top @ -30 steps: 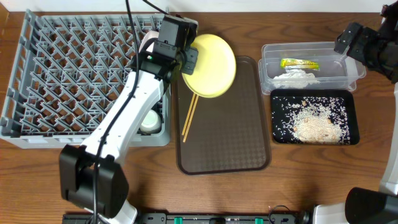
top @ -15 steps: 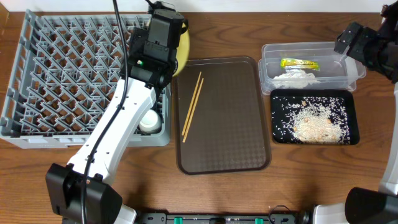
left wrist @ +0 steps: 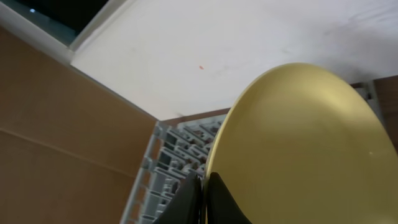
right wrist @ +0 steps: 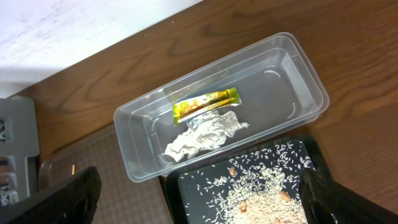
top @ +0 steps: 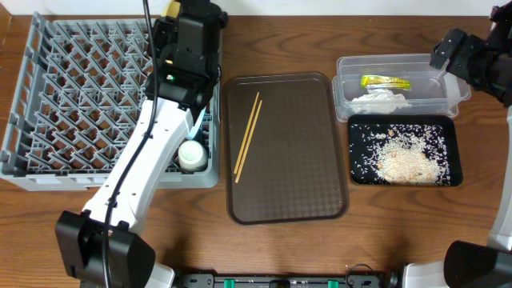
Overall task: Sort waste into correct bins and load items into the dishwasher
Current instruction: 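Raise yellow plate with left gripper and carry it over rack, then lower yellow plate upright into rack slot and open left gripper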
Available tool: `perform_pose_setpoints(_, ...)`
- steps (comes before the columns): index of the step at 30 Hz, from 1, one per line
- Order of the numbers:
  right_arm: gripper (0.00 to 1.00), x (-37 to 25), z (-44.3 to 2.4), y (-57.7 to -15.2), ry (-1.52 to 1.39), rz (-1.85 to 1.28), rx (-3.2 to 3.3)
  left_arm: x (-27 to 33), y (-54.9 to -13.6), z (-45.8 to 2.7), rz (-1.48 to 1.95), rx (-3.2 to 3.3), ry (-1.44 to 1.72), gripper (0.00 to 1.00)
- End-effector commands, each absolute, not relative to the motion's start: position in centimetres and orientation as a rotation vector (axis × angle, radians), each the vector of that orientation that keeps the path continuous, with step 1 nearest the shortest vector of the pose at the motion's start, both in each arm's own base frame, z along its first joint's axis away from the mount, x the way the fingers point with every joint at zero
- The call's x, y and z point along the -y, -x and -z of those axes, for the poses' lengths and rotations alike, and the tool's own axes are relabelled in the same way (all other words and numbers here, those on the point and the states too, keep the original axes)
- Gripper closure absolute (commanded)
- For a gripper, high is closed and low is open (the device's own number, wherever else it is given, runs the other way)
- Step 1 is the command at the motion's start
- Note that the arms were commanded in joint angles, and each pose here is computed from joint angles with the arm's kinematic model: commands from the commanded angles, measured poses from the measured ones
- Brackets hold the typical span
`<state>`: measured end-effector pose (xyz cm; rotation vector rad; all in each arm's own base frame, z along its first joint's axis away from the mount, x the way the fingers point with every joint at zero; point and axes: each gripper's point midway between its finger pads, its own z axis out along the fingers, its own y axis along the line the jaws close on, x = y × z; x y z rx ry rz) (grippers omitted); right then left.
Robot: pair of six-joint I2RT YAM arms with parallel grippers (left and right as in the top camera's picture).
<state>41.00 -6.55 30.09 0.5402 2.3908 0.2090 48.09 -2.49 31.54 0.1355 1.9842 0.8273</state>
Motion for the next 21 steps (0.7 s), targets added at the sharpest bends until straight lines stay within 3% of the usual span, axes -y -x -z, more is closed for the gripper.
perform_pose_setpoints(1, 0.01, 6.5, -30.3, -41.2, -0.544, -0.217, -2.387, 1.1, -47.8, -33.6, -0.891, -1.946, -0.130, 0.93)
perform_pose_setpoints(12, 0.01, 6.5, -30.3, -41.2, -0.544, -0.217, -2.387, -2.2, -48.5, -35.5, -0.980, -1.893, -0.118, 0.93)
perform_pose_setpoints(21, 0.01, 6.5, -30.3, -41.2, -0.544, -0.217, -2.387, -5.9, -49.4, -34.2, -0.978, -1.931, -0.111, 0.93)
